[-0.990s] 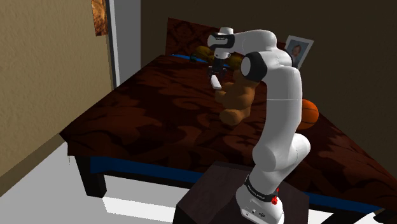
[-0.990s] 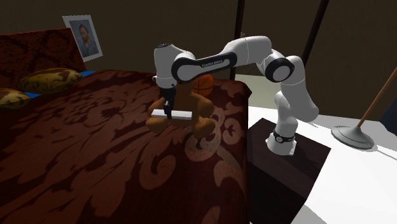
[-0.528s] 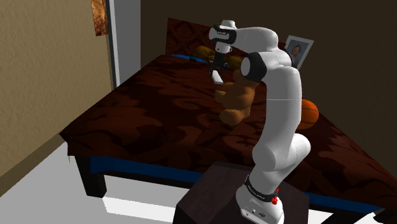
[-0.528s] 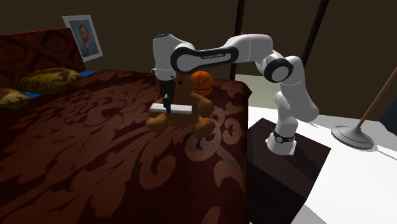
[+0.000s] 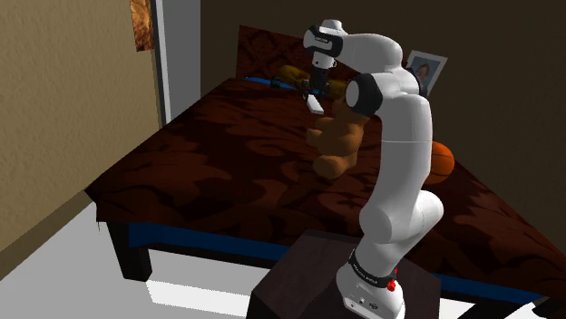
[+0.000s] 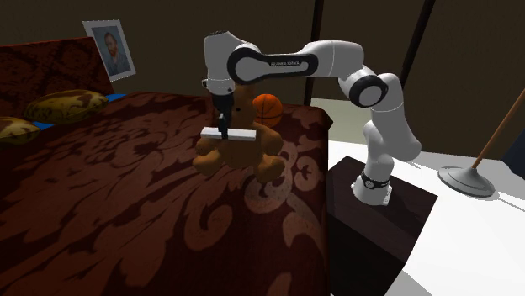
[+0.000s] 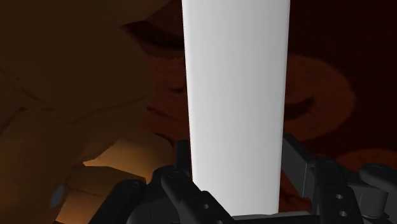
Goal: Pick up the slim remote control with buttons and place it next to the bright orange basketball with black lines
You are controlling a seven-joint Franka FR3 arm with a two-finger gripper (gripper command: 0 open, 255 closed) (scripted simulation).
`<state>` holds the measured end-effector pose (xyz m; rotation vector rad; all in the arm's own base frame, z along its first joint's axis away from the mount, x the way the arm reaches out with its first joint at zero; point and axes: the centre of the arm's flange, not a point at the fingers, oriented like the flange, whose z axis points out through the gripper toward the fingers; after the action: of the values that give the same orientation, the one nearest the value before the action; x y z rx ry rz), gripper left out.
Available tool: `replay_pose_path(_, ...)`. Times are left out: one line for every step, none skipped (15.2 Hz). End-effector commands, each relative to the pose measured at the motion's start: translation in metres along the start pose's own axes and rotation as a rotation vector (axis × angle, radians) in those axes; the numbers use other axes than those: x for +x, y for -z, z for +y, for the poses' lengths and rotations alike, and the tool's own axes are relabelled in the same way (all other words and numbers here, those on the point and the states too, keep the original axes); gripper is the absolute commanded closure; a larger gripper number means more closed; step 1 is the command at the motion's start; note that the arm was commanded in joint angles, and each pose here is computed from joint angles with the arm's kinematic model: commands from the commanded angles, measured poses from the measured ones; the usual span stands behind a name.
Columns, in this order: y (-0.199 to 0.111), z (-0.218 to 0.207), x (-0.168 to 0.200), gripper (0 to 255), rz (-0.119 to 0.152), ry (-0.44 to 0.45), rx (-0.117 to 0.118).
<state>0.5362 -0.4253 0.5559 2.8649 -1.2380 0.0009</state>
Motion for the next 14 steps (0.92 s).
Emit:
replay_pose_path(0.001,0.018,-0.015,255,0.0,0.0,0.0)
replay_pose_path(0.001,0.028,-0.023,255,0.0,0.0,0.0)
replay_pose_path(0.0,0.039,-0.031,255,0.0,0.0,0.0)
replay_pose_path(0.0,0.05,-0.038,255,0.0,0.0,0.0)
replay_pose_path(0.0,0.061,-0.046,255,0.0,0.0,0.0)
replay_pose_path(0.0,0.071,-0.054,255,0.0,0.0,0.0)
replay_pose_path(0.0,0.082,-0.061,255,0.0,0.0,0.0)
replay_pose_path(0.0,0.093,-0.069,255,0.0,0.0,0.0)
replay_pose_path(0.0,0.103,-0.077,255,0.0,0.0,0.0)
replay_pose_path(0.0,0.114,-0.084,255,0.0,0.0,0.0)
replay_pose_path(-0.001,0.125,-0.092,255,0.0,0.0,0.0)
replay_pose_path(-0.001,0.136,-0.1,255,0.0,0.0,0.0)
replay_pose_path(-0.001,0.146,-0.108,255,0.0,0.0,0.0)
replay_pose_path(-0.001,0.157,-0.115,255,0.0,0.0,0.0)
